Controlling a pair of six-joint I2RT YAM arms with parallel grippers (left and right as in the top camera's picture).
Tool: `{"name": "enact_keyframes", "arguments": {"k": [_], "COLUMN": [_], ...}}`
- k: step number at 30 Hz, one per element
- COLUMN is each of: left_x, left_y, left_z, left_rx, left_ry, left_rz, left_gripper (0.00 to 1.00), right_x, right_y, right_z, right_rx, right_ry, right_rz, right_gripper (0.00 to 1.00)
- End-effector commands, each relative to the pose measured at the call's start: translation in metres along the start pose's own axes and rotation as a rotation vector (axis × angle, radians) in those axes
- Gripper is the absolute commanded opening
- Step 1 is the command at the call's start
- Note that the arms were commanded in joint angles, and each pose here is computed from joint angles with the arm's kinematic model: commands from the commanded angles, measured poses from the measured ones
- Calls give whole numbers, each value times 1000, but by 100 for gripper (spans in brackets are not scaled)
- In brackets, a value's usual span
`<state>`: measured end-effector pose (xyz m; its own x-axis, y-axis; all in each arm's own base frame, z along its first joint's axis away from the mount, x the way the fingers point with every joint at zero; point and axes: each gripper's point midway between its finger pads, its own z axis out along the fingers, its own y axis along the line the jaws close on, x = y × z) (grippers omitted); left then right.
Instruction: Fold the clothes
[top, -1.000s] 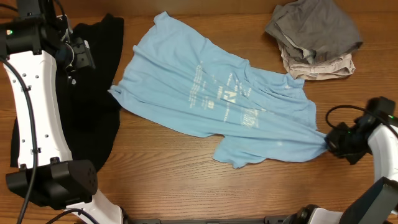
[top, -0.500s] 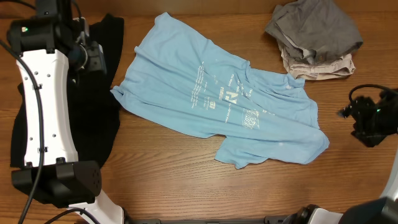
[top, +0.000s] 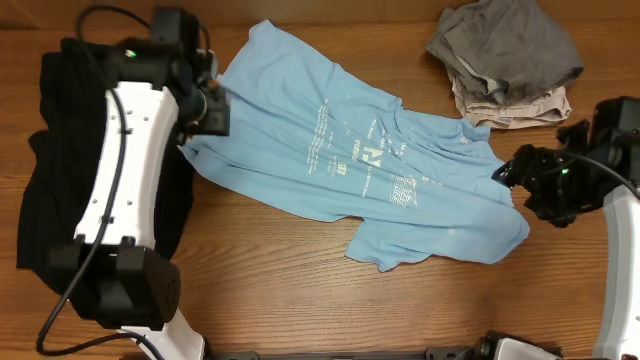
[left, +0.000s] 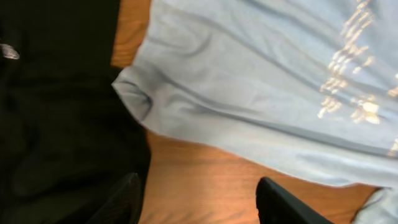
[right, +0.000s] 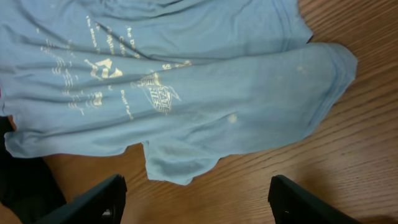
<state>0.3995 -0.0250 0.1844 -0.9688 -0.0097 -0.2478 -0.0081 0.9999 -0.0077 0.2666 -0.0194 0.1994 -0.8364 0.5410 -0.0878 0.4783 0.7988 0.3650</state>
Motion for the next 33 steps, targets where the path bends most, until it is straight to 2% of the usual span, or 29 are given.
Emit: {"name": "enact_keyframes", "arguments": {"k": [1,6,8,10,12,13,25,33], "left_x": [22,45,54,63,71,75,97,101], "left_y": [14,39,47,51,52,51,77,134], "left_z": [27,55,64,75,86,91,143,149], "left_rx": [-41,-72,-78,-71,-62,-59,-78,-161], "left_ry": [63,129,153,175,190,196,146,89], "left_rz": [-73,-190,-218,-234,-241,-242,-325,-452], "left_gripper": [59,56,51,35,6,4,4,4], "right_x": [-2,1,1,0,-1,-1,-1,1], "right_y": [8,12,12,13,13,13,12,11], "right_z": [-7,-6,-6,-6,-6,-6,-6,-5], "right_rx": [-11,-11,-12,-14,-15,-15,-7,-4], "right_ry": [-27,-17,-20,-23,-26,-26,-26,-18], "right_rz": [-35,-47,-49,-50,-52,-52,-52,-49], "right_gripper": [78,78,78,78,78,78,78,78]}}
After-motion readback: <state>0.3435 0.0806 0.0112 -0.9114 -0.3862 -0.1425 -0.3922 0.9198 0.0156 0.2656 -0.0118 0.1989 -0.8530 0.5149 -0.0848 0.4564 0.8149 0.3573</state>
